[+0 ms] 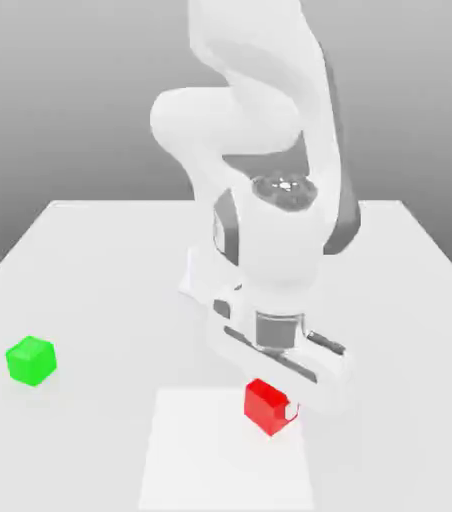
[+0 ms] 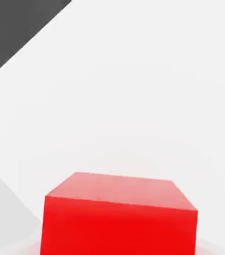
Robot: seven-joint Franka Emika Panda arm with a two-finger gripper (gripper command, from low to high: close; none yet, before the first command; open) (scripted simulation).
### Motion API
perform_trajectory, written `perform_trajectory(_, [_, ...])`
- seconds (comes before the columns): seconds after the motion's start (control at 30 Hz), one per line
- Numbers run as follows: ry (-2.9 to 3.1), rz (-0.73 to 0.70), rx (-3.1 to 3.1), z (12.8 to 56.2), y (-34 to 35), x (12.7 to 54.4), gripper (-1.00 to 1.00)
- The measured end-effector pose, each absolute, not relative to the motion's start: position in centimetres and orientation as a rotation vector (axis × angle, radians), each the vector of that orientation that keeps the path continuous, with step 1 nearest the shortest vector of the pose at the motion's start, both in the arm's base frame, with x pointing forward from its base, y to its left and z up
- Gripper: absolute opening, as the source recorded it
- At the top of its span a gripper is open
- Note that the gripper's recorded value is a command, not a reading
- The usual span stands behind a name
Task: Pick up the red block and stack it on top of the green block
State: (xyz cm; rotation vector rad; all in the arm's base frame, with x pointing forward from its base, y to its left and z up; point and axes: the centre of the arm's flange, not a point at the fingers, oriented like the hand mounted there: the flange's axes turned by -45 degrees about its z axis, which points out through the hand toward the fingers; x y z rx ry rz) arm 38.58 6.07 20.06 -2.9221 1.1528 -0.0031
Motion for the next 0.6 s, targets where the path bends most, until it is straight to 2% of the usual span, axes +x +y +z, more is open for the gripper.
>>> perform_trajectory(0.23, [1.422,-0.011,-2.816,22.5,-10.1,37.8,-1.00])
perform_trajectory(0.43, [1.620,-0.006,-2.706,23.8,-23.2,31.6,-1.00])
perform_trajectory(0.6, [1.719,-0.002,-2.629,23.9,-30.0,25.4,-1.00])
